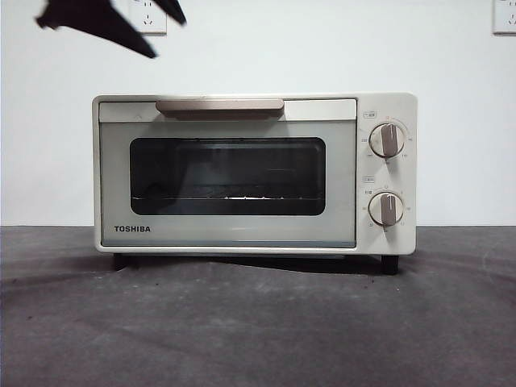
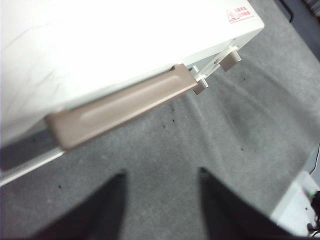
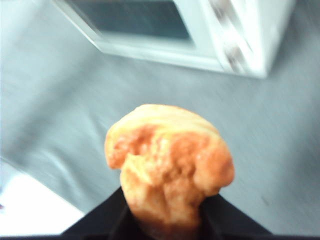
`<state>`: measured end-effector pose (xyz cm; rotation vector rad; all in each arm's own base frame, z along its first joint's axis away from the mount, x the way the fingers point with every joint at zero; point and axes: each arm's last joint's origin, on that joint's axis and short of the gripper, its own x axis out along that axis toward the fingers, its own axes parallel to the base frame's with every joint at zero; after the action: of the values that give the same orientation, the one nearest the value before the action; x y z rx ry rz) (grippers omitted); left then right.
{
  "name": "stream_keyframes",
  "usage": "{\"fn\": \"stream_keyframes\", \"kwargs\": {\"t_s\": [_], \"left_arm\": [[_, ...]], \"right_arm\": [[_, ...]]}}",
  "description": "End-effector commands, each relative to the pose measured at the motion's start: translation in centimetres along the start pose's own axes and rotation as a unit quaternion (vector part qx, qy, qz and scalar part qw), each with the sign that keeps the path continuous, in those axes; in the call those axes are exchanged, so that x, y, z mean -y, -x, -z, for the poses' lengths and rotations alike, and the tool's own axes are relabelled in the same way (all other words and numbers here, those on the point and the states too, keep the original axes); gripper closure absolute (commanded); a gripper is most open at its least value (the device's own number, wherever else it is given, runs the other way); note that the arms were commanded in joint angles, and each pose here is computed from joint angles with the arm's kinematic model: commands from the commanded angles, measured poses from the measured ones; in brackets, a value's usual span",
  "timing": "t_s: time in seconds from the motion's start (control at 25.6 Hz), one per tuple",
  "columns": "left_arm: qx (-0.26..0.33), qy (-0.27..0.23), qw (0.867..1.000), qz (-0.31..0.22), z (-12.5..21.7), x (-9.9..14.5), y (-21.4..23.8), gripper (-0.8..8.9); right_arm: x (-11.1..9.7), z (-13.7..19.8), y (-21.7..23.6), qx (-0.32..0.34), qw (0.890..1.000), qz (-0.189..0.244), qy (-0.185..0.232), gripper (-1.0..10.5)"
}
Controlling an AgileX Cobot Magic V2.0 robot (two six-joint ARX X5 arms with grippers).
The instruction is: The left arm flap open the oven, the right arm pick bread and place it into oven, the left arm flap close the oven
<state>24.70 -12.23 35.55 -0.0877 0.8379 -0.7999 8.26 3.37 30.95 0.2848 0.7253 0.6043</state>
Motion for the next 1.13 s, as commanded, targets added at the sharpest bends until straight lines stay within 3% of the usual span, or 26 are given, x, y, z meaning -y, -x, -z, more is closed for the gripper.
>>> {"fn": "stream_keyframes", "kwargs": {"t_s": [0.04,0.23,0.66,1.13], "left_arm": [[-0.010,-0.037,0.999,0.003,-1.0,0.0,-1.2,7.68],[-0.015,-0.068,0.998,-0.006,-1.8,-0.2,-3.2,7.98],[0.032,-0.093,0.995,-0.022,-2.9,-0.4,-4.1,7.97],[0.005,-0.092,0.995,-0.049,-2.6,-1.4,-5.7,7.98]], "right_arm": [[-0.7,-0.1,1.2,0.033,0.999,-0.026,-0.008,8.5],[-1.3,0.8,2.6,0.061,0.997,-0.049,-0.014,8.5],[-1.6,1.3,3.3,0.079,0.995,-0.055,-0.015,8.5],[-1.6,1.3,3.3,0.079,0.995,-0.054,-0.015,8.5]]}}
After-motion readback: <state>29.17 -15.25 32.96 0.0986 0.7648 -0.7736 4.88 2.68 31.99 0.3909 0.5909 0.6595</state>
